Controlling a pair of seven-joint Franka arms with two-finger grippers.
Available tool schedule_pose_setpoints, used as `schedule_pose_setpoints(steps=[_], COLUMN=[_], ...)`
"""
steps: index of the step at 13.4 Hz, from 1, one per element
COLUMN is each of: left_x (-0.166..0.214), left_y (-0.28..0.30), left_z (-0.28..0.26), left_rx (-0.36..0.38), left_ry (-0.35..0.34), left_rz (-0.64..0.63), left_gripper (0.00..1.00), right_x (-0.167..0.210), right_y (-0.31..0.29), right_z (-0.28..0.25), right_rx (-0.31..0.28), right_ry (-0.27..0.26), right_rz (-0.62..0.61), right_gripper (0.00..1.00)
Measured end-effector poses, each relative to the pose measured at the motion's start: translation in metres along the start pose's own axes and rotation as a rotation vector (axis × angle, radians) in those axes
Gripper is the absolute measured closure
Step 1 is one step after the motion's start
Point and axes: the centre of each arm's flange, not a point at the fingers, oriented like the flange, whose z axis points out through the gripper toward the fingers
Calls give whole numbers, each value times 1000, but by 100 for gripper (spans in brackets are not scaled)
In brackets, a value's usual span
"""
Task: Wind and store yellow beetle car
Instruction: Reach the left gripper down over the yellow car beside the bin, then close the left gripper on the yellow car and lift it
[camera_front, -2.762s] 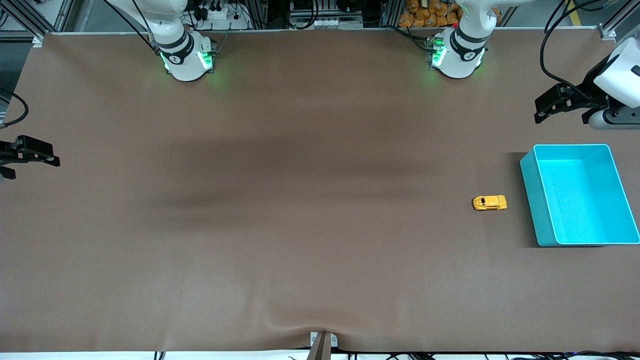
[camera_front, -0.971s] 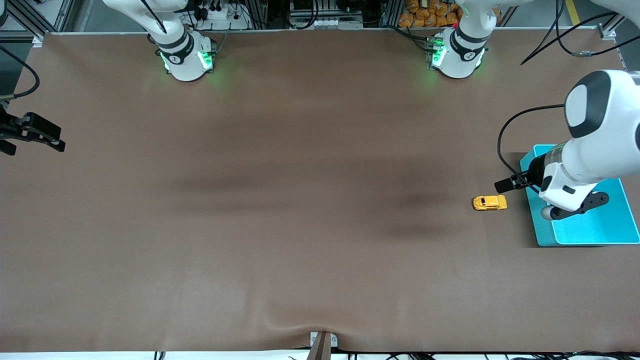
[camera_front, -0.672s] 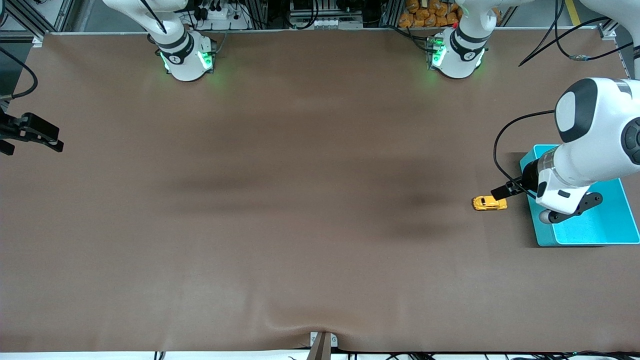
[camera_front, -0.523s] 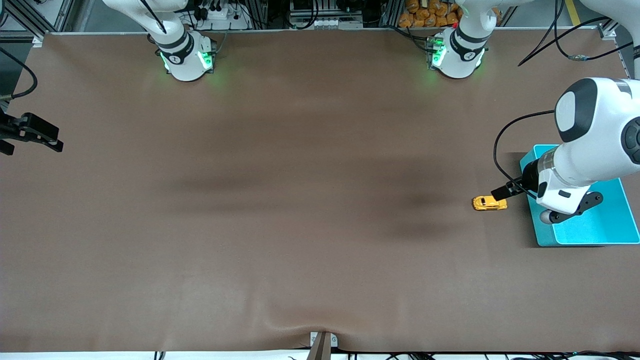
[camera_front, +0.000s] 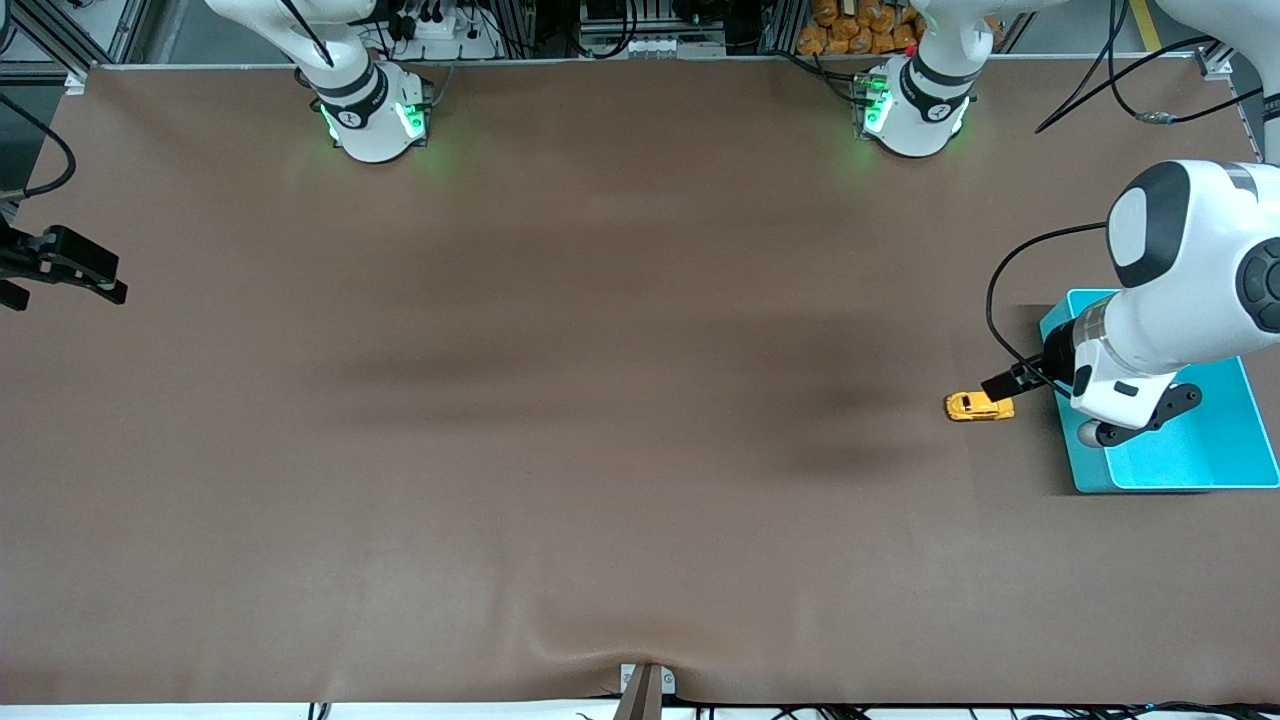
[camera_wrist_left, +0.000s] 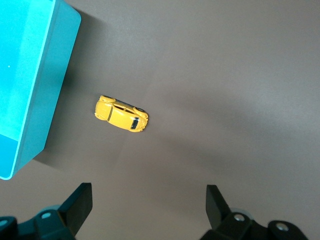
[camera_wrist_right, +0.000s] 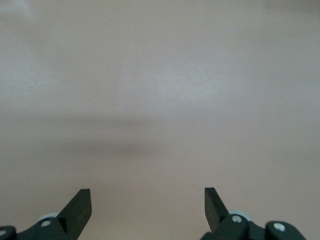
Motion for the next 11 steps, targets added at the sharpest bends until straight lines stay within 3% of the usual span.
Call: schedule_pose_setpoints(steps=[4, 11], left_x=[1, 29], left_y=[0, -33], left_z=[23, 77], left_rx=[-13, -51], left_ry=[20, 40], left_rz=[-82, -496], left_gripper=[0, 0], right_x=[0, 0], right_y=[0, 1], right_z=[0, 7], right_rx=[-1, 0], right_ry=[1, -13], right_rz=[-1, 2], right_gripper=[0, 0])
